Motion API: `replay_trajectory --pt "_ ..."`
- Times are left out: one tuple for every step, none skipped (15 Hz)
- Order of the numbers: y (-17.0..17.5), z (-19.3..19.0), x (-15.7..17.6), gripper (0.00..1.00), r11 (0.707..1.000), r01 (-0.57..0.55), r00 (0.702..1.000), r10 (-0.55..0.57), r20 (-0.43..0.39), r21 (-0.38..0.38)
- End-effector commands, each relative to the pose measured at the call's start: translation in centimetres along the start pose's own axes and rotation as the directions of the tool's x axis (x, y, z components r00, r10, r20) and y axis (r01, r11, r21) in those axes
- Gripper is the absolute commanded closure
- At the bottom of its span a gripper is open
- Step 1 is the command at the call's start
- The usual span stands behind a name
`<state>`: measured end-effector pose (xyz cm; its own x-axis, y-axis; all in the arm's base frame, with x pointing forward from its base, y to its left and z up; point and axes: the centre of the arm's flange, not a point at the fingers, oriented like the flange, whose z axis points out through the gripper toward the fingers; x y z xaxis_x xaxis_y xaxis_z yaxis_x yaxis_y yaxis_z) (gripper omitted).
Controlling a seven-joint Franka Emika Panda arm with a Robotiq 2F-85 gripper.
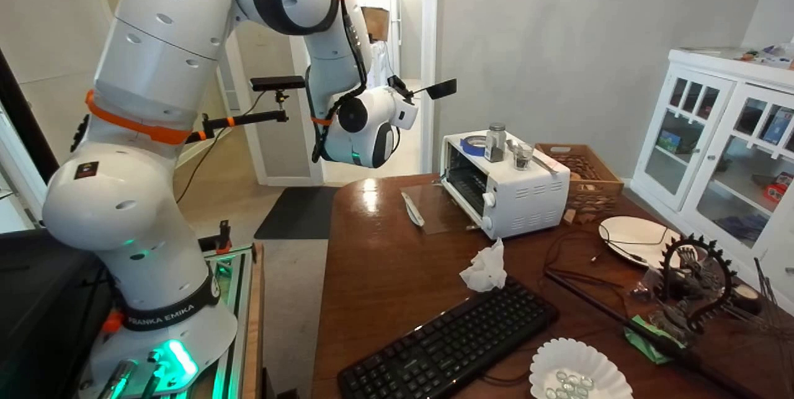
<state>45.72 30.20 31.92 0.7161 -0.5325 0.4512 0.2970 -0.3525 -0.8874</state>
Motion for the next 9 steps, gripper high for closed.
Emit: replay_trajectory --pt "1.7 3.1 0.1 0.98 0.994 -0.096 0.995 0.097 -0.025 0.045" --pt "2.1 3.5 0.1 0.98 0.992 -0.12 0.992 0.121 -0.034 0.043" --pt "2.6 3.7 0.2 0.98 0.989 -0.146 0.988 0.148 -0.043 0.037" --pt "3.1 3.9 0.4 0.98 0.987 -0.161 0.986 0.162 -0.049 0.024" --pt "3.3 4.0 0.3 0.98 0.99 -0.143 0.989 0.143 -0.045 0.005" --pt "2.4 3.0 0.2 0.93 0.993 -0.114 0.993 0.114 -0.031 0.011" --pt "2.8 3.2 0.2 0.93 0.993 -0.119 0.992 0.119 -0.034 0.008" --pt "3.0 3.3 0.2 0.93 0.993 -0.122 0.992 0.122 -0.036 0.007" --pt "3.1 3.3 0.2 0.93 0.992 -0.123 0.992 0.123 -0.036 0.007"
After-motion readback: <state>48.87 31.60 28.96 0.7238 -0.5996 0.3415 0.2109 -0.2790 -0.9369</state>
